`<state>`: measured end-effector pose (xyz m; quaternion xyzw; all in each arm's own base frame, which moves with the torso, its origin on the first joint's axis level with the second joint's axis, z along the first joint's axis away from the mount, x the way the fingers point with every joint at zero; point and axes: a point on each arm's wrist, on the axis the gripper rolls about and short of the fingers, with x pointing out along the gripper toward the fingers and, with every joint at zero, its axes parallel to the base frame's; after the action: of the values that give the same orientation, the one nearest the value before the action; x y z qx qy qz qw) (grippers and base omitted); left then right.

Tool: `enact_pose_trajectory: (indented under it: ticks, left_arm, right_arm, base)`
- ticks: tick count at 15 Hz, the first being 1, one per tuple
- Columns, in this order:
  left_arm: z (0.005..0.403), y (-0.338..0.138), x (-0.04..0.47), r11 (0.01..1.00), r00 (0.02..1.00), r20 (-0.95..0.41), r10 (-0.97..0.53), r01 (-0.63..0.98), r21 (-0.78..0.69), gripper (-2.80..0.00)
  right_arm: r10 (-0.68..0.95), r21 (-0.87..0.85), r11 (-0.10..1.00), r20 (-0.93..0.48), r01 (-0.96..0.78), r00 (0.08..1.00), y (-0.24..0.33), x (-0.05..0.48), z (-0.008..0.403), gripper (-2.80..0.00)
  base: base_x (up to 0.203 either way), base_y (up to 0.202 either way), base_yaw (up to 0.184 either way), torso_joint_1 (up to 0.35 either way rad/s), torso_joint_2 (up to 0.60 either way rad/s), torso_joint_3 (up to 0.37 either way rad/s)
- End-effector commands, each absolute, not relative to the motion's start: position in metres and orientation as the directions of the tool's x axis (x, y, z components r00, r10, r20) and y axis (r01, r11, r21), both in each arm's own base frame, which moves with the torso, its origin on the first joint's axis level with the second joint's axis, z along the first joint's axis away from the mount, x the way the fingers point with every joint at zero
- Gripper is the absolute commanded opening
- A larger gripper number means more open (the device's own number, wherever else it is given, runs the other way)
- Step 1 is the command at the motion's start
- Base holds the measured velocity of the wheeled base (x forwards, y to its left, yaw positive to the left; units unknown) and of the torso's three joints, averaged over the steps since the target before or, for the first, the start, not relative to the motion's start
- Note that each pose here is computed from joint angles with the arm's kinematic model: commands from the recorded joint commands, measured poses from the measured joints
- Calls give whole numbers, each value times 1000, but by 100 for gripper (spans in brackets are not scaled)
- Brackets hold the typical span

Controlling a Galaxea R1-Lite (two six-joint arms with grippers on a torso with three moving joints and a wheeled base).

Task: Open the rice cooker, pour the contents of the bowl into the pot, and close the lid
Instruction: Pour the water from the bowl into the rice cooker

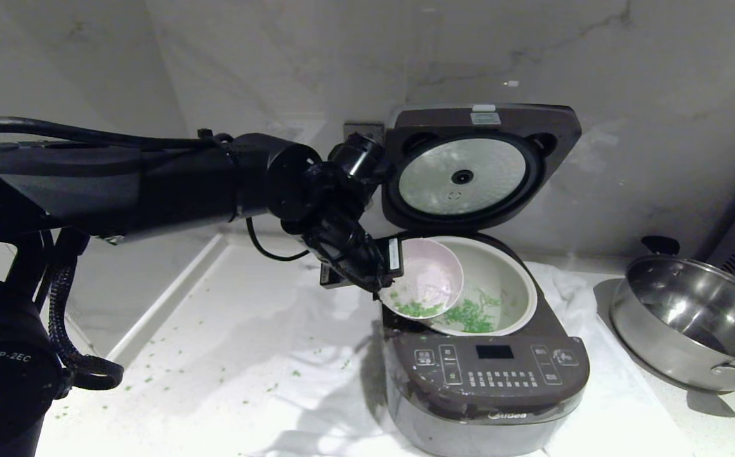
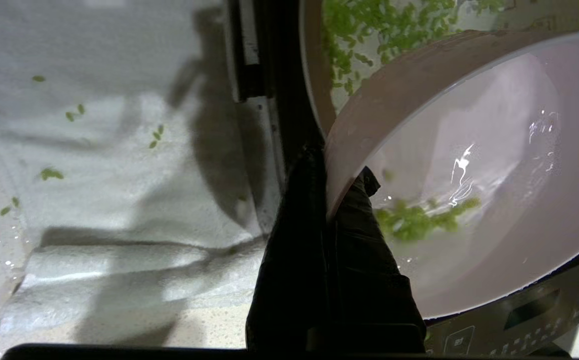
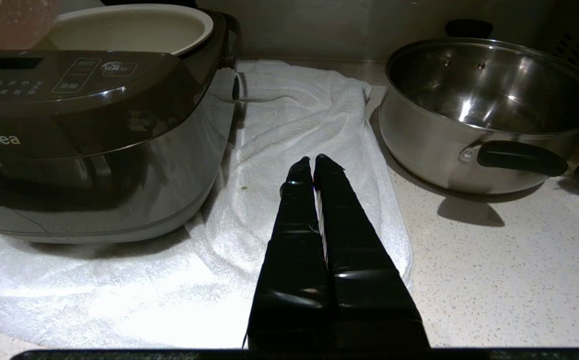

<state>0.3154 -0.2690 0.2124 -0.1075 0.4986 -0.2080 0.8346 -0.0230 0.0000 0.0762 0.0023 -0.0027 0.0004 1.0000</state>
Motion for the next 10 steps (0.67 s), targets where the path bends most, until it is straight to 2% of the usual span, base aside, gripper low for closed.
enact_pose_trajectory:
  ticks: [1, 6, 10]
  left_arm:
    - [207, -277, 315, 886, 410, -786, -462, 250, -390, -280]
    - [189, -316, 307, 871, 449, -747, -490, 290, -397, -280]
    - [161, -347, 312, 901, 573, -696, -433, 253, -352, -280]
  right_arm:
    - [2, 5, 1000, 5, -2, 1000, 0, -23, 76, -280]
    - [1, 6, 1000, 5, -1, 1000, 0, -23, 76, -280]
    - [0, 5, 1000, 5, 0, 1000, 0, -23, 76, -280]
  base:
    - [0, 0, 0, 0, 0, 0]
    - [0, 0, 0, 0, 0, 0]
    - [0, 0, 0, 0, 0, 0]
